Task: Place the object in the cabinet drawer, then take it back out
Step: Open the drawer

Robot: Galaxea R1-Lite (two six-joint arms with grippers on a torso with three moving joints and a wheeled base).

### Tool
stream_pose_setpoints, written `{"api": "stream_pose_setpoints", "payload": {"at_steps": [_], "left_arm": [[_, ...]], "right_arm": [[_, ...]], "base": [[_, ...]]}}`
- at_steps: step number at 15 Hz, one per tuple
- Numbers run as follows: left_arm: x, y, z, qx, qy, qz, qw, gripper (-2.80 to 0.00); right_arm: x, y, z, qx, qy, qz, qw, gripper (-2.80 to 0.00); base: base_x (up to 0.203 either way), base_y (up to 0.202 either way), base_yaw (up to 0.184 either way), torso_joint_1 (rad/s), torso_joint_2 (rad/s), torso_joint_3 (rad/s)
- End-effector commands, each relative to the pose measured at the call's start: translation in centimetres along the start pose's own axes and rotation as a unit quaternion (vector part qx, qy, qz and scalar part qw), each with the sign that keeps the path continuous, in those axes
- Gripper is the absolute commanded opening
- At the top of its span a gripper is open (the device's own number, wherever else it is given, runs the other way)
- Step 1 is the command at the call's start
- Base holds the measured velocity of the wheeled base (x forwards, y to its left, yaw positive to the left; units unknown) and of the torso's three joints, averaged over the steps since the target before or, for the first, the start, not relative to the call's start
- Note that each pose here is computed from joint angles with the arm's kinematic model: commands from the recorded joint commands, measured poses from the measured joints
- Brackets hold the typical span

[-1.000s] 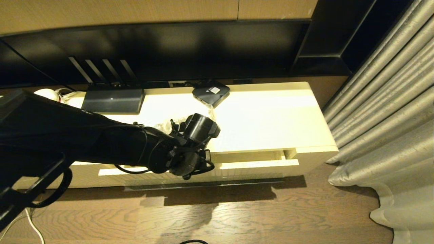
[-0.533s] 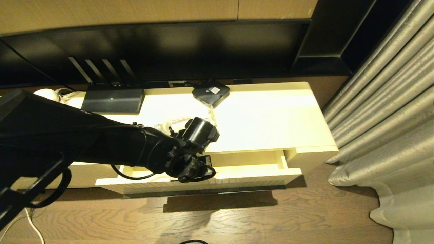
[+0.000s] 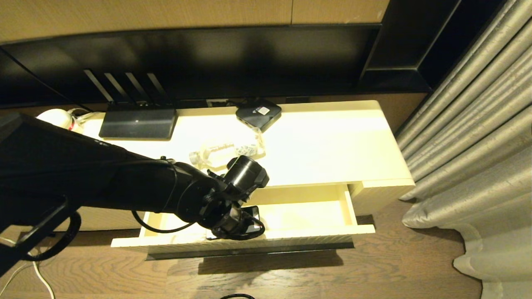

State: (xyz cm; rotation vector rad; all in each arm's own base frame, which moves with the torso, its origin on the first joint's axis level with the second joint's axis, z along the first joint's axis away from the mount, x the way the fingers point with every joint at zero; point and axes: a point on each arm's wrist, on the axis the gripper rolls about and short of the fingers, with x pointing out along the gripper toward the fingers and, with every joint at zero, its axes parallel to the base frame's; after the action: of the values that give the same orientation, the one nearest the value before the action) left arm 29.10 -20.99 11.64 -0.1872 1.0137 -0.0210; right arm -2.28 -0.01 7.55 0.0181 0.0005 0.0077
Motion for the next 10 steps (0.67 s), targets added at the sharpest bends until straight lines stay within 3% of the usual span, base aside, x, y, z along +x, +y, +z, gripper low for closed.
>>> {"api": "stream_pose_setpoints", "payload": {"at_steps": [1,10], "left_arm": [[-0.1,0.4,-1.2,0.008,0.017,0.004,0.9998,-2.8],[0.3,-0.5,-4.2,0.01,0.057,-0.001,0.9983,-2.8]], "right_arm": [[0.0,0.0,0.0,0.0,0.001,0.001,1.0,-2.8],[0.0,0.0,0.0,0.0,0.001,0.001,1.0,-2.8]], "base": [[0.0,0.0,0.0,0.0,0.0,0.0],[0.0,0.0,0.0,0.0,0.0,0.0]]}}
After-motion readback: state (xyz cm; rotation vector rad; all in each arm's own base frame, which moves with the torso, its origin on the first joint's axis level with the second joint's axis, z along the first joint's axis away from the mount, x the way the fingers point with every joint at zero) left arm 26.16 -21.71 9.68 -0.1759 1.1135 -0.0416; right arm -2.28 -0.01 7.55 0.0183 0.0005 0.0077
